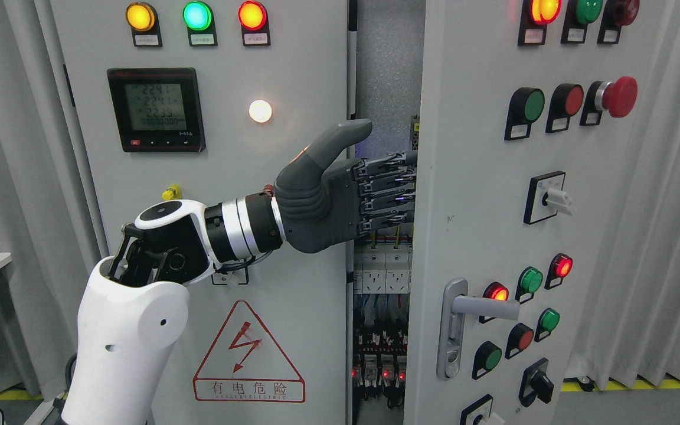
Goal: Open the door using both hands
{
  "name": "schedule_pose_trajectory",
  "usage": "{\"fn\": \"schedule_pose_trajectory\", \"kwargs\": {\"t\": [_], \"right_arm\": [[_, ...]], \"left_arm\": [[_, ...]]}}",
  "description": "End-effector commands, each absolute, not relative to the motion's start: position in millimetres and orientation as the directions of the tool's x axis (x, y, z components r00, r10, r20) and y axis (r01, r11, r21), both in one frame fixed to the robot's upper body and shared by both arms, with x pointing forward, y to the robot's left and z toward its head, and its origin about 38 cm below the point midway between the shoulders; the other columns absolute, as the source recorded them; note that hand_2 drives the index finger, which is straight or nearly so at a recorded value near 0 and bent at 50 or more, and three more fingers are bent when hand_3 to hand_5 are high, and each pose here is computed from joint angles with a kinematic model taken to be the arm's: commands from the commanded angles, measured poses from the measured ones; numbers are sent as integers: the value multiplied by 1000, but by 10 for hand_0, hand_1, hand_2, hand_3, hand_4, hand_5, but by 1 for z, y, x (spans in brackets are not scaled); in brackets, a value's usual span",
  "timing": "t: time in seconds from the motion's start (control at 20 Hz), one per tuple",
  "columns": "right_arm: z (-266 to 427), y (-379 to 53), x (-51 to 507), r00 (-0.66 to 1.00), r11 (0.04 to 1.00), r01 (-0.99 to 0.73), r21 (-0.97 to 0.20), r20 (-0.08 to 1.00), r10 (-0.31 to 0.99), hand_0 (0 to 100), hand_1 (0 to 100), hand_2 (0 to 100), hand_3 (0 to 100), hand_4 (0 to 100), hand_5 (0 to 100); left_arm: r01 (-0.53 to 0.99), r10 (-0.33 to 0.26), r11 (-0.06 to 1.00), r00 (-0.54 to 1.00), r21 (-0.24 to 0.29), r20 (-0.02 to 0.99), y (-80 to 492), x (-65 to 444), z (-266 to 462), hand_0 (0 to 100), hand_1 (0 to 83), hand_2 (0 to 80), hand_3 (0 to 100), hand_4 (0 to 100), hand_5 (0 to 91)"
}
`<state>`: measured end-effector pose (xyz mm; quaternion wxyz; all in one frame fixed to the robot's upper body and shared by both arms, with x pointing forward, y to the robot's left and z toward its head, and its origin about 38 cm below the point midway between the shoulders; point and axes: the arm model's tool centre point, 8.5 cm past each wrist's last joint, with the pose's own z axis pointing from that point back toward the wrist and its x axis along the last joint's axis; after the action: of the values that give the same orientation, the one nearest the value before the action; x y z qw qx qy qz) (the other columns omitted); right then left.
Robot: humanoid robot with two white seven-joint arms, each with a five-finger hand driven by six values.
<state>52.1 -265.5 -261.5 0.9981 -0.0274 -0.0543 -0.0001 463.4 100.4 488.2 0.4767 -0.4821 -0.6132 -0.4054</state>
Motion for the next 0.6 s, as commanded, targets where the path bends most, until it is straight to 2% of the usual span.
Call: {"fn": "schedule_pose_trajectory", "kwargs": {"t": [0.0,0.15,0.25,0.55], "right_arm": [[-262,-265,52,994,999,3,-54,108,3,218,0,0,0,0,0],[-262,-266,52,994,998,3,-56,108,3,218,0,0,0,0,0],[-262,-265,52,994,999,3,-54,108,3,218,0,0,0,0,0],[-262,-265,52,994,999,3,-54,108,3,218,0,0,0,0,0]], "left_arm": [[980,192,192,-82,44,978,96,463,488,291,0,27,28,35,0],[983,161,179,-78,49,984,85,463,479,291,0,27,28,35,0],[979,142,191,-102,74,985,83,464,477,291,0,27,28,35,0],[977,123,192,-114,89,986,85,467,470,291,0,27,28,34,0]]}}
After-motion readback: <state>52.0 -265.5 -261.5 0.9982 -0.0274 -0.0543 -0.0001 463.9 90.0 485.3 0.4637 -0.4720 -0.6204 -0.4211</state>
